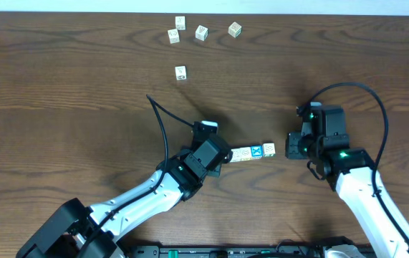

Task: Lift 5 blocks
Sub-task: 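Move the right gripper down toward the right end of the row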

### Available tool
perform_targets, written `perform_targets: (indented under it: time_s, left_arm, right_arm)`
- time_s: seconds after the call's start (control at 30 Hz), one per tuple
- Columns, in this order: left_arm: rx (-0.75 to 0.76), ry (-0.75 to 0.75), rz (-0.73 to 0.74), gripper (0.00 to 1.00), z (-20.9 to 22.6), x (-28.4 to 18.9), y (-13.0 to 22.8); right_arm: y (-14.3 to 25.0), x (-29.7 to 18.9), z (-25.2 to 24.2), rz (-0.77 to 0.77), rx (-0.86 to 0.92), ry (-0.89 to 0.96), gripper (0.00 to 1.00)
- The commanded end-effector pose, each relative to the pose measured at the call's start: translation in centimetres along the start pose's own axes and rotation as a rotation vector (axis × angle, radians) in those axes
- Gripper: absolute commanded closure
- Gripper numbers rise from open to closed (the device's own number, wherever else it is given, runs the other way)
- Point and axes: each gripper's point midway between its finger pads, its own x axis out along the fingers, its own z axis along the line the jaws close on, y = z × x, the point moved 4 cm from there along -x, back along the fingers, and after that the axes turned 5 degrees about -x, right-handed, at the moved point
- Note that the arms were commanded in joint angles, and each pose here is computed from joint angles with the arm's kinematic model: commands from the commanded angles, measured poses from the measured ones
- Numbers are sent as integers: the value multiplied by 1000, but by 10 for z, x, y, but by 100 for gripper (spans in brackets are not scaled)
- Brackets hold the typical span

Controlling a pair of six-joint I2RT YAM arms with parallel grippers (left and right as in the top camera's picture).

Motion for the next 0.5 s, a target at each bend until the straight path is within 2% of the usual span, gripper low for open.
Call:
perform_targets:
  time_s: [0.0,0.47]
  left_arm:
    - [-21,-31,12,93,6,6,7]
    - [-102,-59,43,93,8,24,19]
  right_arm:
    - [10,6,3,6,38,-16,99]
    - [25,19,1,15,37,-14,99]
